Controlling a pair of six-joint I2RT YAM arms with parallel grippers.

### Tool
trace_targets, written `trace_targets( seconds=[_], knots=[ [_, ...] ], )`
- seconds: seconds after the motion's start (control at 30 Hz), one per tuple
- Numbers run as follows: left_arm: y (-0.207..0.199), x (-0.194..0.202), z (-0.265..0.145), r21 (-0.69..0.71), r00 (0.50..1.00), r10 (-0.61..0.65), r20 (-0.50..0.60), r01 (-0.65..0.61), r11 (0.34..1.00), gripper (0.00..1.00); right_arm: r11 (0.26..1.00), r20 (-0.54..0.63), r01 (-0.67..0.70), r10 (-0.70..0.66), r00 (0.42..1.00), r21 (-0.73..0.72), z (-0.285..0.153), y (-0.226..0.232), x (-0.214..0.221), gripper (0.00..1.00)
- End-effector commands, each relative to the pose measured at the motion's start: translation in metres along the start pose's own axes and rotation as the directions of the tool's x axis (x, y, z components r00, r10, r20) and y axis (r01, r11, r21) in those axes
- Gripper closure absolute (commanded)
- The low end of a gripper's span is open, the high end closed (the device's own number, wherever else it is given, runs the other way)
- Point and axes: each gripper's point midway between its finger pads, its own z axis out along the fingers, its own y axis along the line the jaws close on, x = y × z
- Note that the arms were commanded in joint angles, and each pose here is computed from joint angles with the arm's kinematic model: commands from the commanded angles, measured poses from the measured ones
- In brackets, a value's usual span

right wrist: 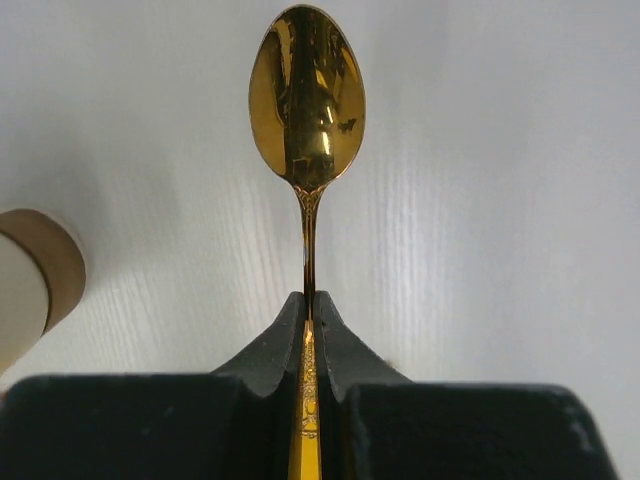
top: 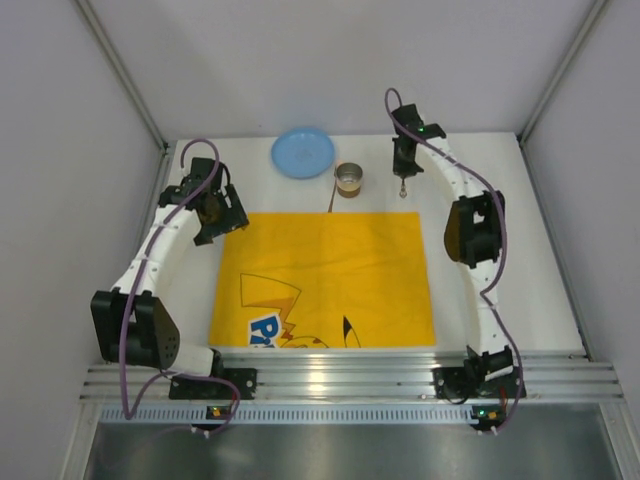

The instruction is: Set the dinner table for one person

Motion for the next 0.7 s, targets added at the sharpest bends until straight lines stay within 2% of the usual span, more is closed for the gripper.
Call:
trace_targets(
  seconds=[0.0,0.03,0.07,0.1,0.13,0.17,0.2,0.23,0.27,0.33,0.37,0.43,0.47,0.53,0.67],
  knots=[
    [-0.003,-0.005,-0.013,0.043,0.999,0.025,0.04,-0.027,0.999,0.15,0.996,0.183,-0.051,0.063,0.981,-0.069,-0.109,-0.011,-0.047,1.0],
    [-0.004,-0.005,-0.014,0.051,0.999,0.026,0.042,-0.028,0.998,0.15,0.993,0.208,-0.061,0.082,0.975,-0.104,-0.136,-0.011,-0.047,1.0],
    [-0.005,-0.004,-0.014,0.058,0.999,0.029,0.039,-0.031,0.998,0.14,0.991,0.141,-0.05,0.067,0.988,-0.124,-0.123,-0.005,-0.015,1.0],
    [-0.008,-0.002,-0.014,0.076,0.999,0.029,0.035,-0.031,0.997,0.13,0.987,0.119,-0.074,0.092,0.989,-0.144,-0.128,-0.002,-0.001,1.0],
    [-0.011,-0.004,-0.013,0.095,0.999,0.027,0.045,-0.031,0.995,0.13,0.981,0.141,-0.086,0.111,0.984,-0.176,-0.152,-0.003,0.005,1.0],
    [-0.013,-0.005,-0.013,0.107,0.998,0.028,0.053,-0.034,0.994,0.12,0.982,0.064,-0.081,0.093,0.994,-0.169,-0.136,-0.001,0.048,1.0],
    [-0.015,0.0,-0.011,0.121,0.999,0.03,0.041,-0.034,0.992,0.12,0.977,0.039,-0.118,0.127,0.991,-0.179,-0.138,-0.001,0.065,1.0],
    [-0.017,-0.001,-0.01,0.133,0.998,0.027,0.05,-0.034,0.991,0.11,0.968,0.062,-0.134,0.15,0.987,-0.211,-0.159,-0.003,0.074,1.0],
    [-0.018,0.0,-0.01,0.139,0.999,0.026,0.048,-0.032,0.99,0.11,0.97,-0.029,-0.139,0.136,0.99,-0.201,-0.146,-0.005,0.121,1.0],
    [-0.019,0.001,-0.01,0.151,0.998,0.025,0.052,-0.032,0.988,0.11,0.951,-0.029,-0.186,0.184,0.982,-0.247,-0.162,-0.003,0.143,1.0],
    [-0.02,0.002,-0.008,0.155,0.998,0.027,0.048,-0.034,0.987,0.1,0.957,-0.087,-0.177,0.16,0.983,-0.231,-0.155,-0.004,0.178,1.0],
    [-0.022,0.002,-0.008,0.166,0.998,0.028,0.05,-0.036,0.985,0.08,0.951,-0.081,-0.191,0.176,0.981,-0.242,-0.162,-0.005,0.194,1.0],
    [-0.024,0.001,-0.008,0.17,0.998,0.03,0.053,-0.038,0.985,0.07,0.953,-0.118,-0.192,0.169,0.979,-0.232,-0.157,-0.005,0.218,1.0],
    [-0.026,-0.002,-0.008,0.178,0.998,0.031,0.063,-0.041,0.983,0.02,0.946,-0.117,-0.196,0.17,0.978,-0.257,-0.157,-0.001,0.227,1.0],
    [-0.03,-0.009,-0.008,0.184,0.997,0.03,0.076,-0.044,0.982,0.01,0.953,-0.141,-0.166,0.134,0.981,-0.252,-0.148,0.005,0.249,1.0]
  ],
)
